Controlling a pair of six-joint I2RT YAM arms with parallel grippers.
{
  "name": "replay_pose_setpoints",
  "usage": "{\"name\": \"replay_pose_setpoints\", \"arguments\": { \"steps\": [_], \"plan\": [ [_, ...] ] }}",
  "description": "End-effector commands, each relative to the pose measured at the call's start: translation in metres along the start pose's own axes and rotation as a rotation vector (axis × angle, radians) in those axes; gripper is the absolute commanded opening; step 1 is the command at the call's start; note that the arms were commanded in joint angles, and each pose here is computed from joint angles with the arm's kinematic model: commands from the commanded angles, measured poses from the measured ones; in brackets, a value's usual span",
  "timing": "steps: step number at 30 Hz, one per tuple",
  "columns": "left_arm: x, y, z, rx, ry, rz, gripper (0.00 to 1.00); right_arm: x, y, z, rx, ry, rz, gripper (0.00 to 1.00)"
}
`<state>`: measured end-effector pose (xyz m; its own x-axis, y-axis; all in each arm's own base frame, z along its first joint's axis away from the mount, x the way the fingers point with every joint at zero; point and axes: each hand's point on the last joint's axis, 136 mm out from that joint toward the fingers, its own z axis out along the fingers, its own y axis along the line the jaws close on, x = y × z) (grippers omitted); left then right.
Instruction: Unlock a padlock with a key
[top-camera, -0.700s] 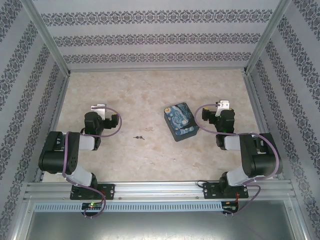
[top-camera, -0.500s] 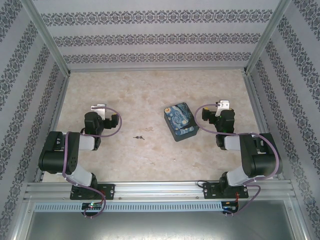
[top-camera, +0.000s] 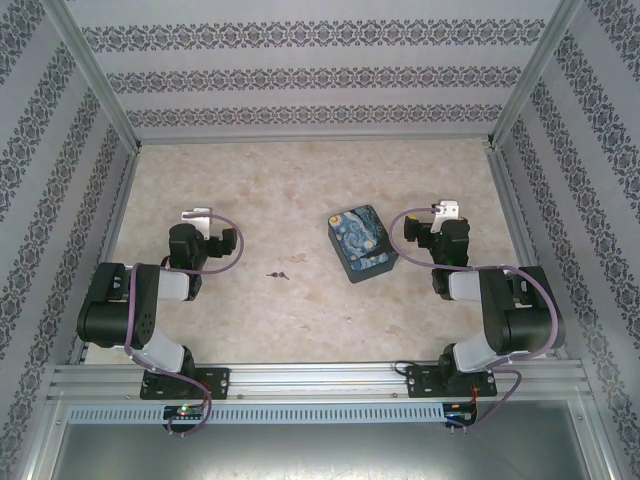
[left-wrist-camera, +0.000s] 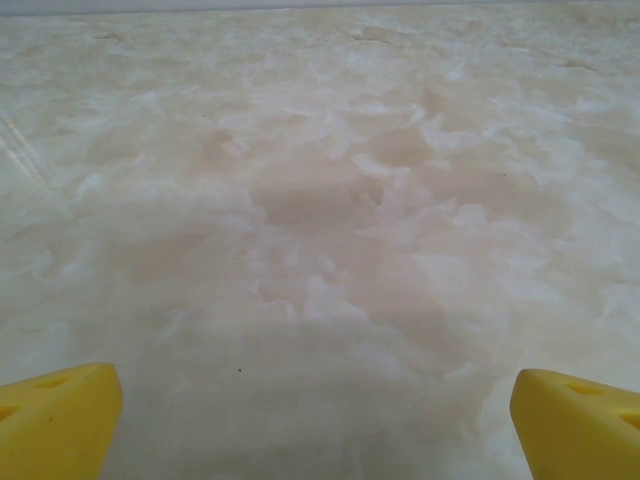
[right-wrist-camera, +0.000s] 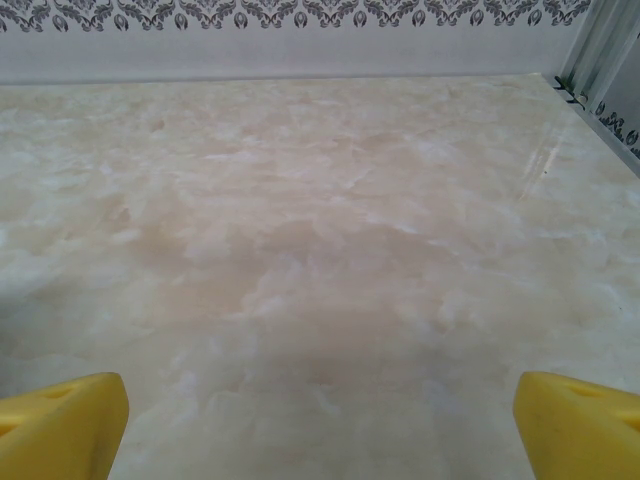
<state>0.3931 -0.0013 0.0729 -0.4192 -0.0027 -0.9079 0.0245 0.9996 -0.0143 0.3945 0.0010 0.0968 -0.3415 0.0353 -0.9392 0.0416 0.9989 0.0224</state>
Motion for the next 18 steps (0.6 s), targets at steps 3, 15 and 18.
{"name": "replay_pose_setpoints", "arguments": {
  "steps": [3, 15, 18],
  "plan": [
    [-0.01, 0.007, 0.002, -0.023, -0.024, -0.009, 1.0, -0.009, -0.001, 0.001, -0.017, -0.028, -0.003, 0.98],
    [-0.054, 0.002, 0.0, -0.002, 0.154, -0.089, 1.0, -0.082, 0.004, -0.037, -0.049, 0.142, 0.354, 0.98],
    [-0.067, -0.007, -0.007, 0.014, 0.17, -0.203, 1.0, -0.068, 0.032, -0.042, -0.192, 0.248, 0.412, 0.98]
  ]
}}
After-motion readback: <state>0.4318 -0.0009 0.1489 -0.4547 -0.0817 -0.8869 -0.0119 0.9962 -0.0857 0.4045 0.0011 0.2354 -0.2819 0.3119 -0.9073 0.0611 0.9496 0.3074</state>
